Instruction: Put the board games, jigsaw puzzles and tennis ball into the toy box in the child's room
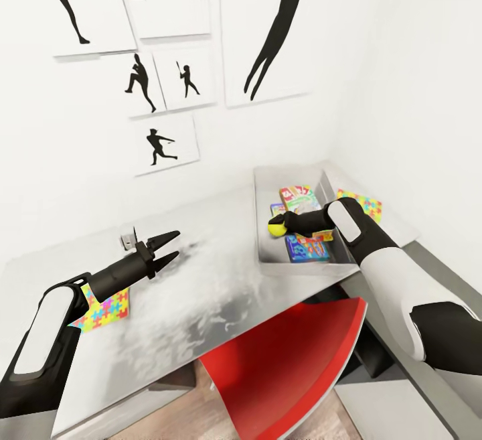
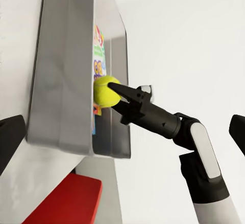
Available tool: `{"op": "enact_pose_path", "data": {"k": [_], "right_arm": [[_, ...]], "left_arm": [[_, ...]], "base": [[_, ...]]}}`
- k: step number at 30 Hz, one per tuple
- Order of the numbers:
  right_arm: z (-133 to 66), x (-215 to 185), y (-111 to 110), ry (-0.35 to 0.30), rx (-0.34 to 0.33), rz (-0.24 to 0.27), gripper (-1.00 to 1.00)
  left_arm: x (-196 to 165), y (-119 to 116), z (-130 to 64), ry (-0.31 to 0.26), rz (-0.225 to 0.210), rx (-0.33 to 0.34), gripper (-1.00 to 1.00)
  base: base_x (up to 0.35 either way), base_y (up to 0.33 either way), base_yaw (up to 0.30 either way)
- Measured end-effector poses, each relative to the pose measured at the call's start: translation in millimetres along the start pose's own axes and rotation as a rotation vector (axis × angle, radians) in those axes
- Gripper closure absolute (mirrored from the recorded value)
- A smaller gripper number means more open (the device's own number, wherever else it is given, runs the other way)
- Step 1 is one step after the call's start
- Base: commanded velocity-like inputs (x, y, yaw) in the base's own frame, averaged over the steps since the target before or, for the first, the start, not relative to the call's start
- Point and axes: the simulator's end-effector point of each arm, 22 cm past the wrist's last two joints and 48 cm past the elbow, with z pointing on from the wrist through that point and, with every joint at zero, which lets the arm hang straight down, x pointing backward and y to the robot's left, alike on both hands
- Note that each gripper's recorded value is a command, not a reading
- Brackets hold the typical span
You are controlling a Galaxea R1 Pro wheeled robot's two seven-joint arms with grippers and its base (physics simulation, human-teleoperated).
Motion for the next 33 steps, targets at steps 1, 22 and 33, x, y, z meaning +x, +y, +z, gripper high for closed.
{"op": "enact_pose_path", "data": {"k": [1,22,33], "right_arm": [[0.9,0.5,-0.7,0.002,0.001,0.001,1.0],[18.4,10.4,-15.8,0.029,0.01,0.019,1.0],[27.7,16.0,-23.0,0.043,0.013,0.028,1.0]], "left_arm": [[0.2,0.9,0.2,0.001,-0.001,-0.001,-1.0],[3.5,20.6,3.6,0.008,-0.027,-0.023,-1.0],[5.3,30.7,5.3,0.013,-0.04,-0.033,-1.0]], "base": [[0.0,0.0,0.0],[0.0,0.0,0.0],[0.0,0.0,0.0]]}}
